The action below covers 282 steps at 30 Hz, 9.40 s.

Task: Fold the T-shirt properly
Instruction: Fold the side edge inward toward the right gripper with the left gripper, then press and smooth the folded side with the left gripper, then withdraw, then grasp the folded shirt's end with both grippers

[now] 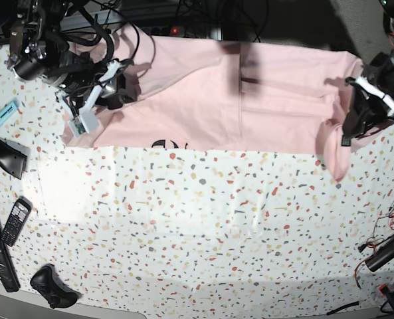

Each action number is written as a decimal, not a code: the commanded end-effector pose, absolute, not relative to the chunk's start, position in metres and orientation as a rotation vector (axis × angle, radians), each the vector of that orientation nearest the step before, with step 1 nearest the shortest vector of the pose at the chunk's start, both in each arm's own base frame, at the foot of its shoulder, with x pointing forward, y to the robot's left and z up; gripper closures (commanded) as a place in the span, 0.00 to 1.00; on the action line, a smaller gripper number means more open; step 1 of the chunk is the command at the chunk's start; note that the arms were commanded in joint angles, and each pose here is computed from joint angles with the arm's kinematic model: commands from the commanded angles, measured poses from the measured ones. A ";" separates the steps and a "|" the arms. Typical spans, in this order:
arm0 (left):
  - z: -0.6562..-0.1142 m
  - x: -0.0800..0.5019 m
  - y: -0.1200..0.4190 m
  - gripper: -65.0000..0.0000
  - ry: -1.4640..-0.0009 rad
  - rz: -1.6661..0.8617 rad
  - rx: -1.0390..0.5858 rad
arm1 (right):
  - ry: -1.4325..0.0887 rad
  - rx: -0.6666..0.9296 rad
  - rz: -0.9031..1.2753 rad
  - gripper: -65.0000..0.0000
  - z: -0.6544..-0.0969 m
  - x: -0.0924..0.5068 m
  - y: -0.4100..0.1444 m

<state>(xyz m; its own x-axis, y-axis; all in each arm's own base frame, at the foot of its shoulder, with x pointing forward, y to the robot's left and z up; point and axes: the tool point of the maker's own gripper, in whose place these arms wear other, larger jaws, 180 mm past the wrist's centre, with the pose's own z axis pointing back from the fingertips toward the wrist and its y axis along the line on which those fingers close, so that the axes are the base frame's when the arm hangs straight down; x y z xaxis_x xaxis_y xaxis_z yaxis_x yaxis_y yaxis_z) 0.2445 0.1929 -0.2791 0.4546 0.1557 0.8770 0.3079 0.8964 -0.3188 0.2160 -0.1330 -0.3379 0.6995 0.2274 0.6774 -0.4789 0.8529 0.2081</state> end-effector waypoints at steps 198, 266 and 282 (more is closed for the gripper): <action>-0.396 0.295 0.171 0.55 -0.742 -0.514 -0.266 | -0.845 0.262 0.338 0.61 -0.304 0.250 -0.179; -0.378 0.287 0.186 0.55 -0.748 -0.577 -0.184 | -0.881 0.693 0.224 1.00 -0.284 0.241 -0.143; -0.390 0.272 0.189 0.55 -0.702 -0.580 -0.177 | -0.982 0.996 0.597 1.00 -0.226 0.249 0.092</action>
